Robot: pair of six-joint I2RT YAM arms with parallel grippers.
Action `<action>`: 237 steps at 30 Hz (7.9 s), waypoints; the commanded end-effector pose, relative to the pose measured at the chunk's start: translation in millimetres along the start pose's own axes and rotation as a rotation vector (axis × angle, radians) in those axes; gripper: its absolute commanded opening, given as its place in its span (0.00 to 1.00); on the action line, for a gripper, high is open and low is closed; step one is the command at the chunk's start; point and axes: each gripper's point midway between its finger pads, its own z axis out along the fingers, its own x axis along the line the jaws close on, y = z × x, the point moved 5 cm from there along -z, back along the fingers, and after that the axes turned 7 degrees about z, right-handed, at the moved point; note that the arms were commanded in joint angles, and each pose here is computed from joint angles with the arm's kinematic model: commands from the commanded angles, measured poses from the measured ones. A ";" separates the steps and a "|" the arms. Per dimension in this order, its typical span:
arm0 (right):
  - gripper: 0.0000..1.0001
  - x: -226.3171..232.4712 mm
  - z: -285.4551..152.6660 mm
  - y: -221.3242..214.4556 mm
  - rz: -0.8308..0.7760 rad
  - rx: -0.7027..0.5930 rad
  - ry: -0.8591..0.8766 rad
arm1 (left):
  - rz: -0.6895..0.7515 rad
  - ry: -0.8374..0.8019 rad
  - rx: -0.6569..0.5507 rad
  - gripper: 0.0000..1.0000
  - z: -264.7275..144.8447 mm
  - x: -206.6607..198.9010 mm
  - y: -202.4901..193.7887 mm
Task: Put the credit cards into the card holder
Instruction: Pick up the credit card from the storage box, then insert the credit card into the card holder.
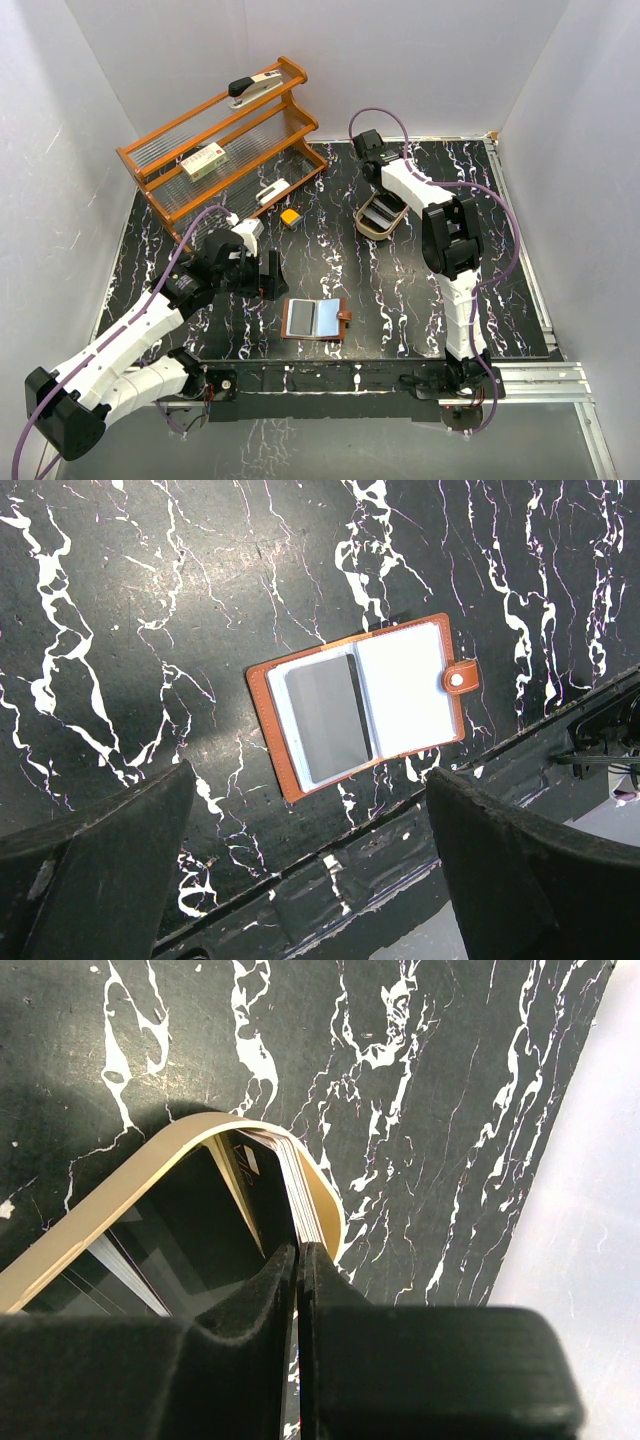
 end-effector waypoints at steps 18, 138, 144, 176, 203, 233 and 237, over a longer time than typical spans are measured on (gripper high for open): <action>0.00 -36.6 -65.0 19.5 0.170 -0.080 0.031 | -0.026 0.111 0.010 0.99 2.5 14.0 -4.3; 0.32 163.9 -272.6 -181.0 0.666 0.143 1.087 | -0.429 -0.382 0.188 0.00 78.9 -32.7 -34.9; 0.29 176.2 -256.7 -192.3 0.582 0.156 1.008 | -0.423 -0.384 0.204 0.00 86.2 -30.2 -41.6; 0.20 185.8 -213.1 -229.7 0.476 0.211 0.849 | -0.441 -0.308 0.244 0.00 108.2 -15.0 -64.7; 0.19 184.0 -210.7 -235.8 0.485 0.212 0.840 | -0.481 -0.264 0.188 0.00 129.8 -8.2 -70.4; 0.25 175.5 -236.7 -216.2 0.530 0.164 0.934 | -0.462 -0.168 0.138 0.48 104.8 -16.2 -48.7; 0.25 182.1 -235.4 -217.2 0.547 0.172 0.963 | -0.467 -0.161 0.148 0.50 106.1 -14.7 -52.5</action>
